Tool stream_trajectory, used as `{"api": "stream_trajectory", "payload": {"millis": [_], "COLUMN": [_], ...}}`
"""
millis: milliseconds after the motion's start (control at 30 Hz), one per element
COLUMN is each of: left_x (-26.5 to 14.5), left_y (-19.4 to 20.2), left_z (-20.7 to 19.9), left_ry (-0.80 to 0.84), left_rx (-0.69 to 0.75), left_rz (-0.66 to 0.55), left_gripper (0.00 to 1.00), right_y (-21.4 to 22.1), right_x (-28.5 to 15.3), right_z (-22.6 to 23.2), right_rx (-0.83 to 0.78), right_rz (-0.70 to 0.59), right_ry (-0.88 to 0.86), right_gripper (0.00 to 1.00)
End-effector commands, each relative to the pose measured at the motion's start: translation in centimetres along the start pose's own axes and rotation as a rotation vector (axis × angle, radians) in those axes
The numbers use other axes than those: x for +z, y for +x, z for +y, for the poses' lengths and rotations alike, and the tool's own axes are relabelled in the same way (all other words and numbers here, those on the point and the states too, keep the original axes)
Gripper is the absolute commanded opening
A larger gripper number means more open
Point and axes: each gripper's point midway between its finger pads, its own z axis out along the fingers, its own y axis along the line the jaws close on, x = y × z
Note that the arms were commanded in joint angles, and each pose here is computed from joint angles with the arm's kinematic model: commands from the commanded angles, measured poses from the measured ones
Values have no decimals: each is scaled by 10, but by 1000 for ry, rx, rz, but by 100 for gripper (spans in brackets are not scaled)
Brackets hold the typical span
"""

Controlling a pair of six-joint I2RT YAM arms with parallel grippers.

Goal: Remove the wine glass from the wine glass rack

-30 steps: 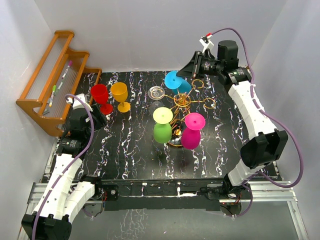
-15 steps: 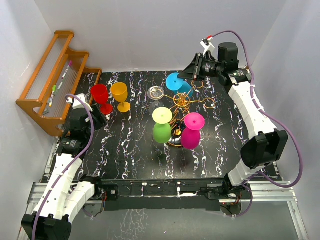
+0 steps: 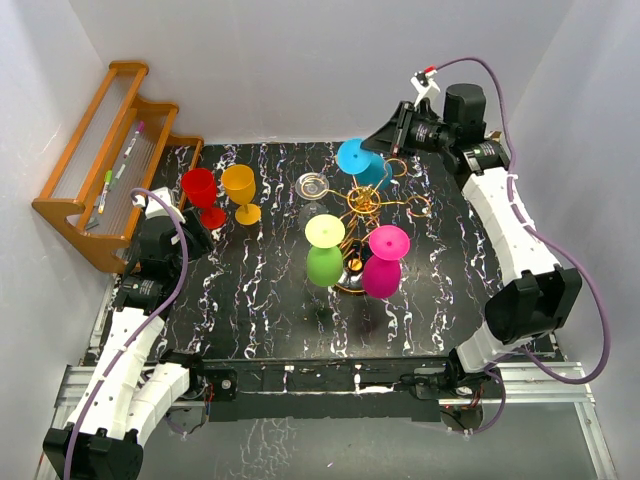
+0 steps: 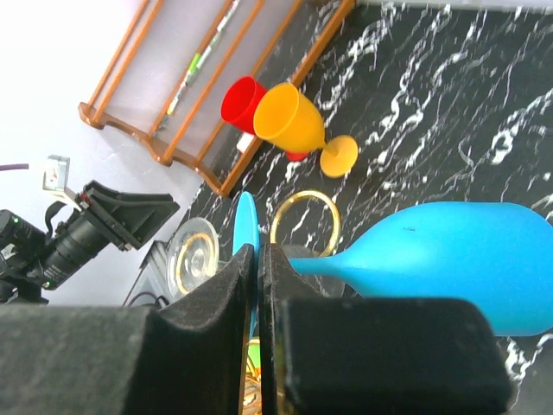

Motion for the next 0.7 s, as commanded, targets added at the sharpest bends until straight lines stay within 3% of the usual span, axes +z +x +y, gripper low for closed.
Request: {"api": "stream_trajectory", "payload": {"millis": [0,267,433,667], "left_x": [-1,-1,-1,-15], "left_y": [-1,-2,-2,-18], "left_z": [2,0,0,8], "left_ry": [-4,2,0,-62], "left_rx": [6,3,3,-40], "left_rz": [-1,-3,-1,-19], "left_gripper": [51,51,51,51], "right_y": [-54,-74,-19,44], "right_x": [-24,-27,-4,-22], "right_z": [49,94,159,221], "right_rx": [-206,-532,-923,-1206], "right_rz": [-214,-373,-436,-532], "right_ry": [-82,-27,14,-69], "right_gripper": [8,8,8,8]}}
